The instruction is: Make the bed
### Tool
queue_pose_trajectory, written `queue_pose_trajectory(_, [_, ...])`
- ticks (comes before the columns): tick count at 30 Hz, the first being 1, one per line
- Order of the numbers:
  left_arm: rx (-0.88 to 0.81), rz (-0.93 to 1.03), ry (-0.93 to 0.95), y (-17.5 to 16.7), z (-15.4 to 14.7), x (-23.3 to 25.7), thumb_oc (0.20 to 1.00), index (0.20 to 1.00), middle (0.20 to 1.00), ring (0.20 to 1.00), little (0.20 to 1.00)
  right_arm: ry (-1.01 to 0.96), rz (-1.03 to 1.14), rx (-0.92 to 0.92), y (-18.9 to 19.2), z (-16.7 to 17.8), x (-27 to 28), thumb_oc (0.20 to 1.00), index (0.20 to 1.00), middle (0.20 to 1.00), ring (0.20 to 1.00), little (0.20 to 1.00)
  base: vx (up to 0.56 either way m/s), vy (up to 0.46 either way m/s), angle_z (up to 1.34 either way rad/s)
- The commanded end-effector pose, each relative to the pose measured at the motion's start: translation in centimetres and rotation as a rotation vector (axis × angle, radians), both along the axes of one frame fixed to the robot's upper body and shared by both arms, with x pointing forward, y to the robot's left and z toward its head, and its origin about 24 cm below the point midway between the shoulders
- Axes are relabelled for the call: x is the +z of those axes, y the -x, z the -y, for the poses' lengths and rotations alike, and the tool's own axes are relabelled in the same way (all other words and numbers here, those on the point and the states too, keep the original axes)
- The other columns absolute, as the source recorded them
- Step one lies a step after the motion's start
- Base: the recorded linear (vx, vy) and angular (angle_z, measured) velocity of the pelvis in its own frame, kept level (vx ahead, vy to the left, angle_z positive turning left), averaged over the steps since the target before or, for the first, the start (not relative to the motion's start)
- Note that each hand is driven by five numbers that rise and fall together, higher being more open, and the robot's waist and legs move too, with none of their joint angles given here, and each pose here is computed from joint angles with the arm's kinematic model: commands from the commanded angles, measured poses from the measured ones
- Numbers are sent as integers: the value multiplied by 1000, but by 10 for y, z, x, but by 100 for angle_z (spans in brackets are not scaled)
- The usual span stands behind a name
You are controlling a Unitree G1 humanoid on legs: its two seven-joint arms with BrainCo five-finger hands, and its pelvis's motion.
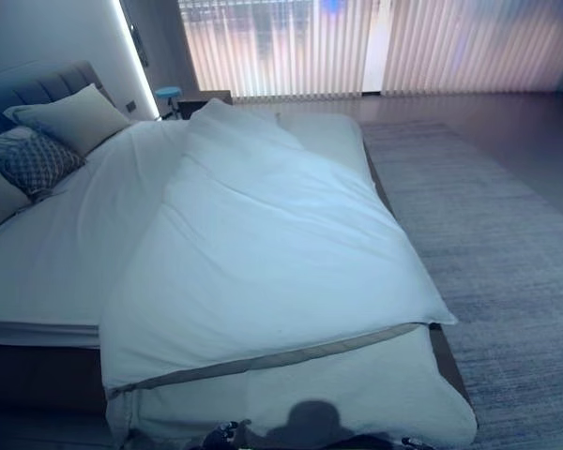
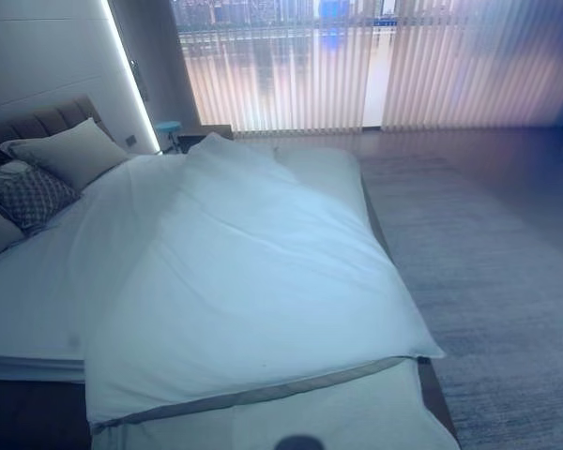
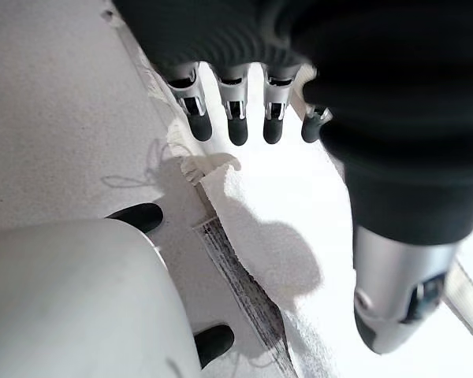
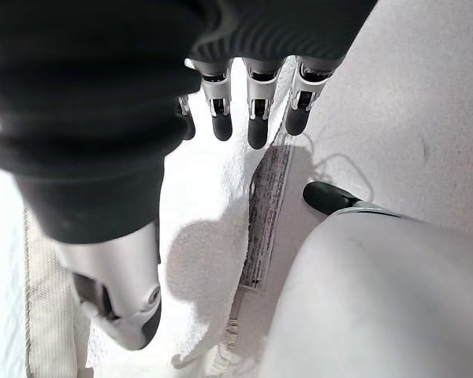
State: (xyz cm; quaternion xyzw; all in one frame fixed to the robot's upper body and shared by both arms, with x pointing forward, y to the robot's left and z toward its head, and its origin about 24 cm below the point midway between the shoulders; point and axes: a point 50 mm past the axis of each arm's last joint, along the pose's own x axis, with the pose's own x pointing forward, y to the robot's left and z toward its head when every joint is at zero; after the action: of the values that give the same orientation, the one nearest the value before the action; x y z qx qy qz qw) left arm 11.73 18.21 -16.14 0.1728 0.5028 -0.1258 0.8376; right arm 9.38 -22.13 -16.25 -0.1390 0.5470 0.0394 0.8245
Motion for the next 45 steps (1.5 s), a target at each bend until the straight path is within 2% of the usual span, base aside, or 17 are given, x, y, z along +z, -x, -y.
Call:
queue_pose_trajectory(1, [89, 37, 22, -17, -2, 4, 1000, 1000, 1000, 1000, 1000, -17, 14, 4, -12, -9, 0, 1000, 1000, 1000, 1000, 1000, 0, 0, 0])
queue_pose_trajectory(6, [207, 52, 59, -19, -7, 5, 1000, 1000, 1000, 1000, 1000, -24, 33, -31, -13, -6, 1, 1000, 1000, 1000, 1000, 1000, -2, -11, -2])
queue_pose_trajectory(11, [325, 121, 145, -38, -2, 12, 1000, 1000, 1000, 1000, 1000, -29, 90, -112, -21, -1, 5, 1000, 1000, 1000, 1000, 1000, -100, -17, -2])
queue_pose_trajectory(13, [431, 203, 221, -63, 6, 23, 1000, 1000, 1000, 1000, 1000, -25, 165, -171, -41, 6, 13, 1000, 1000, 1000, 1000, 1000, -229, 14, -9])
queue_pose_trajectory(14, [431, 203, 222, -63, 6, 23, 1000, 1000, 1000, 1000, 1000, -25, 165, -171, -41, 6, 13, 1000, 1000, 1000, 1000, 1000, -265, 25, -12])
queue_pose_trajectory(15, [503, 256, 287, -81, 12, 31, 1000, 1000, 1000, 1000, 1000, -27, 217, -179, -55, 7, 19, 1000, 1000, 1000, 1000, 1000, -163, 18, -12])
queue_pose_trajectory(16, [503, 256, 287, -81, 12, 31, 1000, 1000, 1000, 1000, 1000, -27, 217, -179, -55, 7, 19, 1000, 1000, 1000, 1000, 1000, -317, 30, -16])
queue_pose_trajectory(17, [561, 313, 356, -101, 19, 42, 1000, 1000, 1000, 1000, 1000, -36, 269, -197, -69, 7, 25, 1000, 1000, 1000, 1000, 1000, -156, 12, -12])
queue_pose_trajectory(20, [561, 313, 357, -101, 19, 42, 1000, 1000, 1000, 1000, 1000, -36, 270, -197, -70, 7, 25, 1000, 1000, 1000, 1000, 1000, -131, 8, 1])
queue_pose_trajectory(21, [738, 417, 493, -135, 26, 65, 1000, 1000, 1000, 1000, 1000, -63, 358, -253, -90, 3, 35, 1000, 1000, 1000, 1000, 1000, -264, 17, 2])
queue_pose_trajectory(24, [766, 435, 519, -142, 28, 70, 1000, 1000, 1000, 1000, 1000, -69, 379, -269, -95, 3, 38, 1000, 1000, 1000, 1000, 1000, -125, 9, 11])
queue_pose_trajectory(27, [931, 545, 647, -177, 30, 101, 1000, 1000, 1000, 1000, 1000, -111, 508, -355, -117, 1, 54, 1000, 1000, 1000, 1000, 1000, -114, 27, -1])
queue_pose_trajectory(33, [1023, 680, 777, -216, 30, 146, 1000, 1000, 1000, 1000, 1000, -145, 601, -290, -144, -12, 73, 1000, 1000, 1000, 1000, 1000, -33, 39, -3])
queue_pose_trajectory(39, [1124, 769, 894, -240, 28, 182, 1000, 1000, 1000, 1000, 1000, -184, 664, -271, -152, -20, 83, 1000, 1000, 1000, 1000, 1000, 2, 4, -2])
queue_pose_trajectory(45, [1257, 879, 956, -258, 1, 217, 1000, 1000, 1000, 1000, 1000, -222, 698, -228, -152, -27, 88, 1000, 1000, 1000, 1000, 1000, 10, -4, -5])
